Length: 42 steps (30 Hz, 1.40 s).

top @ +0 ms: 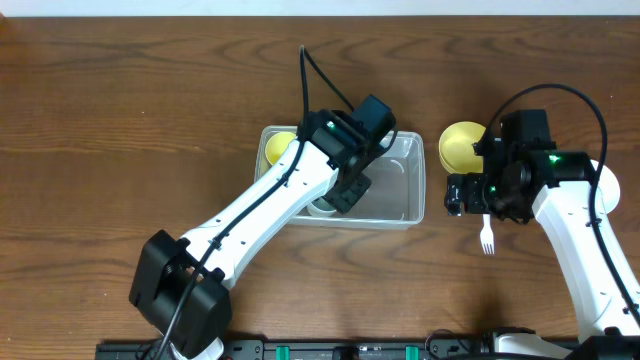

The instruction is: Pack container

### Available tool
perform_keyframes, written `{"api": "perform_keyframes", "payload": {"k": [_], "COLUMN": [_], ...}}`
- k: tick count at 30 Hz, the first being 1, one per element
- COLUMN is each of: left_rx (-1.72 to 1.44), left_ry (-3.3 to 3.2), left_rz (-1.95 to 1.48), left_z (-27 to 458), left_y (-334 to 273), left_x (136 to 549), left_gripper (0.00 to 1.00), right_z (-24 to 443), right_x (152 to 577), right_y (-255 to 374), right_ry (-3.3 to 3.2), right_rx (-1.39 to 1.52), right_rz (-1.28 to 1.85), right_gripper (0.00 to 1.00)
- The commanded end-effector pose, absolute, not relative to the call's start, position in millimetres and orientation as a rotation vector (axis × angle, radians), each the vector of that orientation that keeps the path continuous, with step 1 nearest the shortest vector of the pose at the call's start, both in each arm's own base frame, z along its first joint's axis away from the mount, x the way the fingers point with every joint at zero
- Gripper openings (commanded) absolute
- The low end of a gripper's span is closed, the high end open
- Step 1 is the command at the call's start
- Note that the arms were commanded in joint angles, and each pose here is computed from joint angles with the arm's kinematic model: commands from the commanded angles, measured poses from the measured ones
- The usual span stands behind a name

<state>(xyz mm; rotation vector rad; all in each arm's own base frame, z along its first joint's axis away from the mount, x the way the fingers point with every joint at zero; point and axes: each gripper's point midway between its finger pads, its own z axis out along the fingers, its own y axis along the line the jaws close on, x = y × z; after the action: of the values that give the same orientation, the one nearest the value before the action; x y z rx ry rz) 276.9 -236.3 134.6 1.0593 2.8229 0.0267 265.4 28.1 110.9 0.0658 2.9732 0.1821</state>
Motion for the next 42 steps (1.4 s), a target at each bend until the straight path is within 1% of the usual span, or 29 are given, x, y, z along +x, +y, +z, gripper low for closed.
{"api": "perform_keyframes", "payload": {"k": [1, 13, 17, 20, 24, 27, 30, 33, 36, 38, 39, 42], "left_rx": [1.046, 1.041, 0.989, 0.891, 0.706, 0.505, 0.294, 0.055, -0.149, -0.244, -0.275, -0.316], "left_ry": [2.808, 2.799, 2.786, 2.775, 2.748, 2.717, 2.668, 2.604, 2.537, 2.497, 2.481, 2.466], "left_rz": [0.034, 0.029, 0.013, -0.006, -0.027, -0.042, -0.05, -0.056, -0.059, -0.056, -0.053, -0.04], "left_z": [137.6, 138.1, 144.1, 158.6, 187.2, 213.6, 241.4, 268.2, 289.0, 299.2, 303.1, 307.4], "left_y": [-237.0, -238.5, -235.8, -223.2, -189.3, -154.1, -113.9, -71.4, -36.8, -18.7, -11.9, -0.7], "left_x": [280.5, 282.5, 290.9, 303.9, 322.8, 333.8, 339.9, 339.7, 334.3, 329.8, 327.6, 322.6], "left_gripper": [0.53, 0.53, 0.53, 0.53, 0.53, 0.53, 0.54, 0.54, 0.54, 0.55, 0.59, 0.6], "right_z": [115.2, 115.2, 115.2, 115.8, 123.8, 144.0, 177.9, 219.3, 245.4, 250.3, 248.1, 227.7], "right_x": [268.7, 268.7, 268.8, 269.8, 277.7, 289.2, 304.0, 318.4, 330.7, 339.8, 345.3, 364.6], "right_y": [30.9, 31.0, 31.1, 31.2, 31.4, 30.7, 20.8, -1.5, -15.5, -23.3, -26.8, -31.3], "right_ry": [2.96, 2.96, 2.96, 2.954, 2.903, 2.823, 2.726, 2.627, 2.568, 2.563, 2.573, 2.638], "right_rx": [0.059, 0.059, 0.059, 0.059, 0.055, 0.048, 0.063, 0.157, 0.207, 0.237, 0.249, 0.241], "right_rz": [0.179, 0.179, 0.18, 0.18, 0.182, 0.175, 0.096, -0.038, -0.065, -0.07, -0.074, -0.085], "right_gripper": [0.99, 0.99, 0.99, 0.99, 0.99, 0.99, 0.99, 0.99, 0.99, 0.99, 0.99, 0.99]}}
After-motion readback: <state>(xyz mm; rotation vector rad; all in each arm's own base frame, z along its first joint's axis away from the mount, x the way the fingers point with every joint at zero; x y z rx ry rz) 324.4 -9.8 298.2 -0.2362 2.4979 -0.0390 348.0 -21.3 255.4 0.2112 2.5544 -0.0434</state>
